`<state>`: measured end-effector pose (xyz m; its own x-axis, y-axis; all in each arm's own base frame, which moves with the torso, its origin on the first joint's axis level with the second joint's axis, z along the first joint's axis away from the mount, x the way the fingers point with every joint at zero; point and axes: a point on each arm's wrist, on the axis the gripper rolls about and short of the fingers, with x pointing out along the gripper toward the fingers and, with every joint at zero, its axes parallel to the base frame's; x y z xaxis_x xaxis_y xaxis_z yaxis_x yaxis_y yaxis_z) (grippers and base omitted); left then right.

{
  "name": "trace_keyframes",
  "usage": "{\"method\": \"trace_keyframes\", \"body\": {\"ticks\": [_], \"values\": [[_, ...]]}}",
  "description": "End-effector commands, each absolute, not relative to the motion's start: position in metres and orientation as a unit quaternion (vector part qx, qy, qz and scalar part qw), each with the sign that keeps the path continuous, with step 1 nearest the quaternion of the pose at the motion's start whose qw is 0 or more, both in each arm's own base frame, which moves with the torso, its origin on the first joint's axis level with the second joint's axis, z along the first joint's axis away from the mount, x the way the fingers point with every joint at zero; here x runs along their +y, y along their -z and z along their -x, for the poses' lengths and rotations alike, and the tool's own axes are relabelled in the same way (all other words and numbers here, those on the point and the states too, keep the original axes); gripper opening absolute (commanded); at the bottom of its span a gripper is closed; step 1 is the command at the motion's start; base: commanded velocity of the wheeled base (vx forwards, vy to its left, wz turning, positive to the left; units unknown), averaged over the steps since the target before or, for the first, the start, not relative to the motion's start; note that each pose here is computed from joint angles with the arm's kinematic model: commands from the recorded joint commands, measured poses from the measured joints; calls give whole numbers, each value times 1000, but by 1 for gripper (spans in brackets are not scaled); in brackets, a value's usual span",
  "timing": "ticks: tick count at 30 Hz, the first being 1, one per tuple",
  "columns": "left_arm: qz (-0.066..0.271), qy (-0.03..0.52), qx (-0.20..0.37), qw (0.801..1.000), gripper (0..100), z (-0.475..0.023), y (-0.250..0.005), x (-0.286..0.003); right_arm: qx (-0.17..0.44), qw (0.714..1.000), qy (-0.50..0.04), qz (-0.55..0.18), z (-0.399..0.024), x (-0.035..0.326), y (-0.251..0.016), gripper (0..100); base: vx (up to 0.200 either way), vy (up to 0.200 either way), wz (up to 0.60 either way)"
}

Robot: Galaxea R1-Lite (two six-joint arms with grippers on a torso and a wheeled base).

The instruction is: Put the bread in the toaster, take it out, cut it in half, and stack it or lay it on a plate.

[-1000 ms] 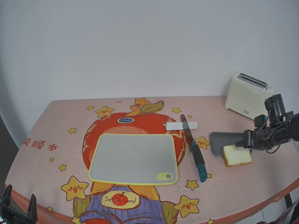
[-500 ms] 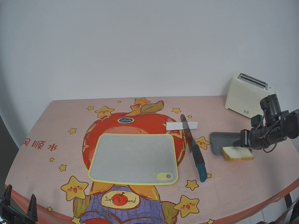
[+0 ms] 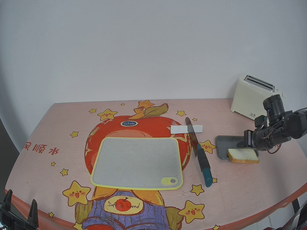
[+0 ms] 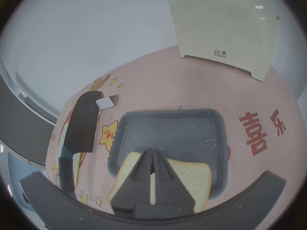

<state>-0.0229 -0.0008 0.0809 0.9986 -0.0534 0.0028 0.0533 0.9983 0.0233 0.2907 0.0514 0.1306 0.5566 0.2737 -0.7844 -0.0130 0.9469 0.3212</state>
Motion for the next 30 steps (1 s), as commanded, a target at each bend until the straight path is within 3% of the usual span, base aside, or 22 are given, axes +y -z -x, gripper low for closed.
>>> {"method": "trace_keyframes", "body": {"ticks": [1, 6, 13, 14, 20, 21, 30], "values": [[-11, 26, 3, 1000, 100, 22, -76, -1, 461, 872, -86, -142, -290, 52, -133, 0, 0, 0, 0], [-11, 26, 3, 1000, 100, 22, -76, -1, 433, 884, -95, -148, -276, 51, -154, 0, 0, 0, 0], [-12, 26, 3, 1000, 100, 22, -76, -1, 369, 888, -131, -240, -224, 42, -206, 0, 0, 0, 0], [-11, 27, 3, 1000, 100, 22, -76, -1, 363, 885, -139, -257, -212, 39, -214, 100, 0, 0, 0], [-11, 27, 3, 1000, 100, 22, -76, -1, 365, 831, -170, -384, -148, 29, -233, 100, 0, 0, 0], [-11, 27, 3, 1000, 100, 22, -76, -1, 383, 807, -168, -417, -133, 28, -229, 100, 0, 0, 0], [-11, 27, 3, 1000, 100, 22, -76, -1, 443, 772, -136, -435, -108, 25, -189, 100, 0, 0, 0]]}}
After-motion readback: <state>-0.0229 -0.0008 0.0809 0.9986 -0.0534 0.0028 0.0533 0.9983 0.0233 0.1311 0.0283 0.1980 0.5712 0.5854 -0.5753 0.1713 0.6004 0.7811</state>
